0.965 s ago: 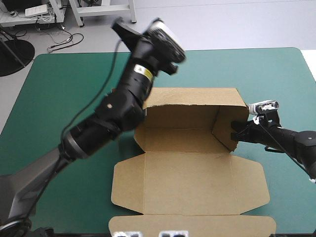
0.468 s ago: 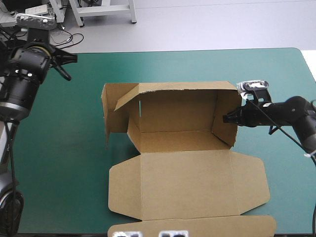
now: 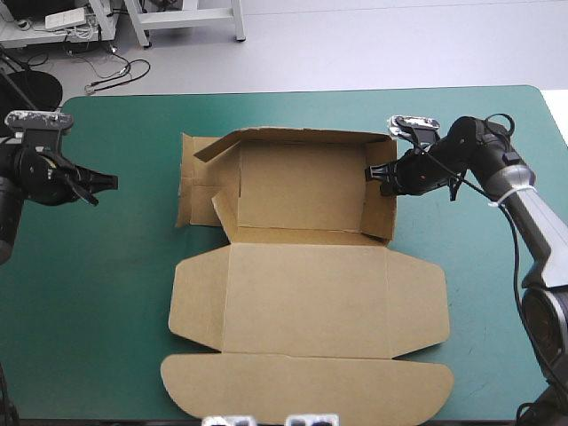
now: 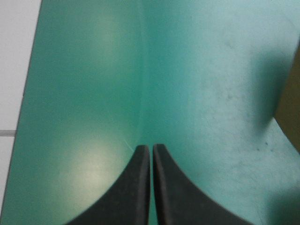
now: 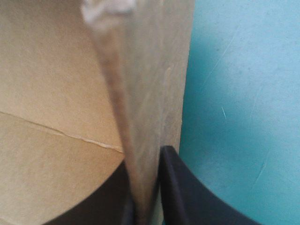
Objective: Fold the box
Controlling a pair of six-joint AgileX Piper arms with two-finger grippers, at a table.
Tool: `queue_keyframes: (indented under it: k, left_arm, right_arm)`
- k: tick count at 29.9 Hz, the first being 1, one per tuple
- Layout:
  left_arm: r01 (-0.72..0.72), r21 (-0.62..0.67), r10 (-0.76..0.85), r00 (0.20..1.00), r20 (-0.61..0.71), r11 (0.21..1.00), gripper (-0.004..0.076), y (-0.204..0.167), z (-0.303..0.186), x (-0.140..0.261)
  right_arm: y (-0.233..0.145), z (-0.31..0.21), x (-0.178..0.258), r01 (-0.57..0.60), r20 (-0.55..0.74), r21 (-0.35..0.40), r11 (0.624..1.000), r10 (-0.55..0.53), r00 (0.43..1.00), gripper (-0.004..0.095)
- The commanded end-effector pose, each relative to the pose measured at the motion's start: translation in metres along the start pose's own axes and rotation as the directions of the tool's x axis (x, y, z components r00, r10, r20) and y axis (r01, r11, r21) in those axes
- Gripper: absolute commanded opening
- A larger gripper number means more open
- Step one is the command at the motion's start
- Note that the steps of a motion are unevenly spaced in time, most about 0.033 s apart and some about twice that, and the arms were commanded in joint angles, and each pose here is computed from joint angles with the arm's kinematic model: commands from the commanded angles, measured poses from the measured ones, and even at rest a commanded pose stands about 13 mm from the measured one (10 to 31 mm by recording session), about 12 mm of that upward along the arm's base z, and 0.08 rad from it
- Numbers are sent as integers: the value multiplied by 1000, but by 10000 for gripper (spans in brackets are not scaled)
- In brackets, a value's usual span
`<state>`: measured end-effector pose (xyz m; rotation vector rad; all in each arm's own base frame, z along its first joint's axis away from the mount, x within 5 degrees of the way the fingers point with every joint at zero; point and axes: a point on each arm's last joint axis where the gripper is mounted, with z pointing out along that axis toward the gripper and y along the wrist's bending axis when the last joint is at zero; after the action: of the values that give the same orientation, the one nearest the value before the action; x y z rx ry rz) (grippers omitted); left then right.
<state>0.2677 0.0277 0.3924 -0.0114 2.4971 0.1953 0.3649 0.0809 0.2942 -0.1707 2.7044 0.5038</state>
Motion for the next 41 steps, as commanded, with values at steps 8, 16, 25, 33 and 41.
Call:
queue_keyframes:
  k: [8, 16, 25, 33, 41]
  left_arm:
    - [-14, 26, 12, 995, 94, 1000, 8, -3, -29, 30]
    - [-21, 15, 20, 996, 90, 1000, 8, -2, -27, 30]
    - [-34, 14, 33, 994, 101, 999, 8, -2, -27, 29]
    - [-41, 13, 40, 994, 100, 999, 8, -2, -27, 29]
    - [-38, 19, 36, 994, 101, 999, 8, -3, -27, 29]
  right_arm:
    - [-2, -4, -23, 33, 114, 54, 998, -39, 993, 420]
    - [25, -74, -44, 109, 210, 35, 993, -114, 971, 420]
    - [34, -137, -34, -23, 248, 121, 992, -8, 969, 415]
    - [22, -95, -36, -118, 141, 108, 987, 102, 985, 415]
    - [5, -18, -43, -191, -18, 57, 980, 192, 981, 415]
